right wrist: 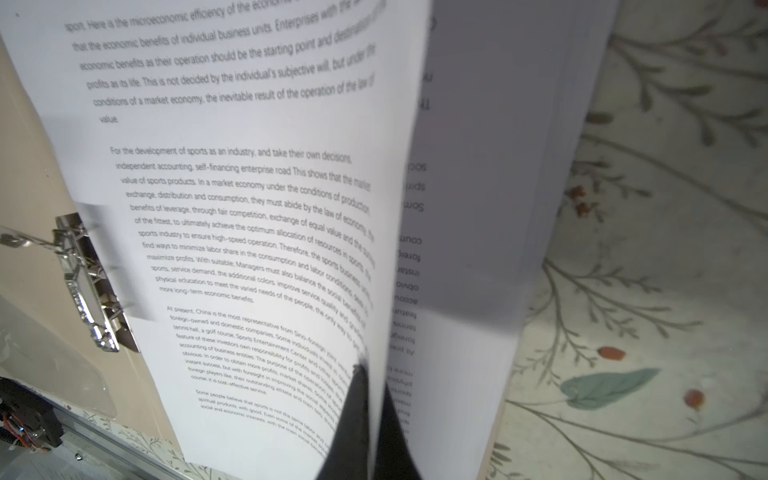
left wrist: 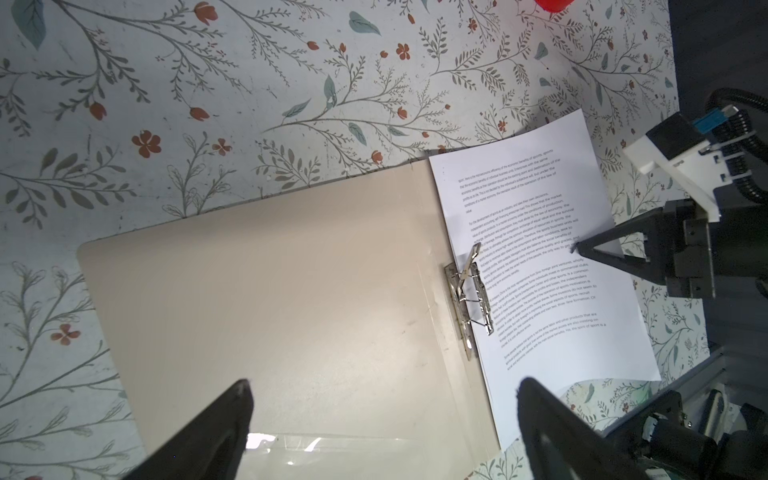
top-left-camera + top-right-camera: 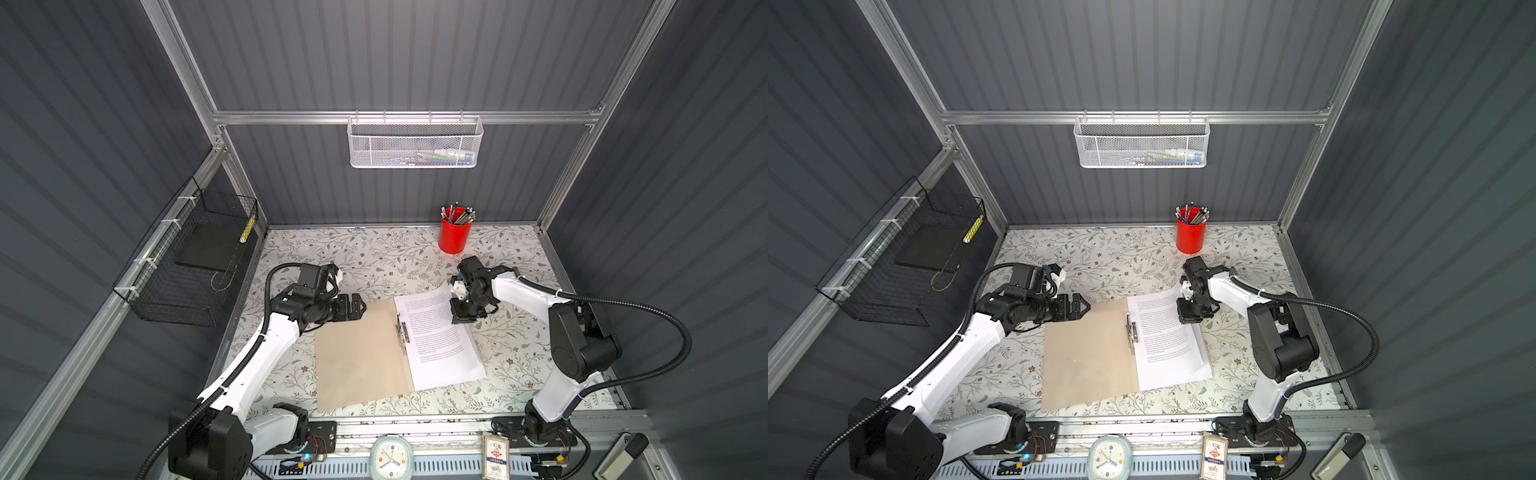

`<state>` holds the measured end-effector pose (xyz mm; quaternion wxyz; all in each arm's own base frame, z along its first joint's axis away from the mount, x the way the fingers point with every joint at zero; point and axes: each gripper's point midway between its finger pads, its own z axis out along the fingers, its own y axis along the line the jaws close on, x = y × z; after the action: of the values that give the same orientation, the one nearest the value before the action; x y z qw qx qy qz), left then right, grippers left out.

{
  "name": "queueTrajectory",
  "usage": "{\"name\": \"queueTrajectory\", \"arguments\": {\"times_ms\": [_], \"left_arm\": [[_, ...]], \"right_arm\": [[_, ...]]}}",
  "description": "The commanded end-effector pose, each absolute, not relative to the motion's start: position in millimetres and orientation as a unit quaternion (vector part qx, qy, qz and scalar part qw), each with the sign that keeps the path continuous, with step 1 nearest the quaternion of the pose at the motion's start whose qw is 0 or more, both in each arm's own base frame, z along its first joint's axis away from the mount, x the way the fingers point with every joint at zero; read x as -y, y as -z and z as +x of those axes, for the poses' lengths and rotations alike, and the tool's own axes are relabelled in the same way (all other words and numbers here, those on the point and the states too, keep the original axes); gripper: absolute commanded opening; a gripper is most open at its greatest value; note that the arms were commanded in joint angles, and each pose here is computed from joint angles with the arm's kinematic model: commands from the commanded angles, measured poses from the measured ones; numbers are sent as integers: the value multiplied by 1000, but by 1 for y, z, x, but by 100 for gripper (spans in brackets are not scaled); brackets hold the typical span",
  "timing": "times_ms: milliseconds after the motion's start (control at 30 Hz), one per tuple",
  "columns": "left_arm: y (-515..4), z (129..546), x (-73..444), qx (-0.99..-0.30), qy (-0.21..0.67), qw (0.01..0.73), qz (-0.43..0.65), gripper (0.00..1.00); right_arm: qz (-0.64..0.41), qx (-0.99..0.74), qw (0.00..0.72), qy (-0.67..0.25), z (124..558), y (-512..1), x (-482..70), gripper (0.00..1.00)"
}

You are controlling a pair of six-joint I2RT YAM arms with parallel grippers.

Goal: Put the files into the folder

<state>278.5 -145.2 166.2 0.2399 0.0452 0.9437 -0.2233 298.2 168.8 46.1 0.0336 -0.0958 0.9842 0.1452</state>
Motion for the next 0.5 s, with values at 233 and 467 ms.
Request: {"name": "queueTrajectory", "arguments": {"times_ms": [233,467], "left_arm": [[-164,275,149,-944,227,230,58,100],[-162,275,149,-945,228,229,57,100]], "right_arm": [[-104,-984,24,-144,286,-45,-167,0],[-102,-983,24,-148,287,-43,-170,0]]}}
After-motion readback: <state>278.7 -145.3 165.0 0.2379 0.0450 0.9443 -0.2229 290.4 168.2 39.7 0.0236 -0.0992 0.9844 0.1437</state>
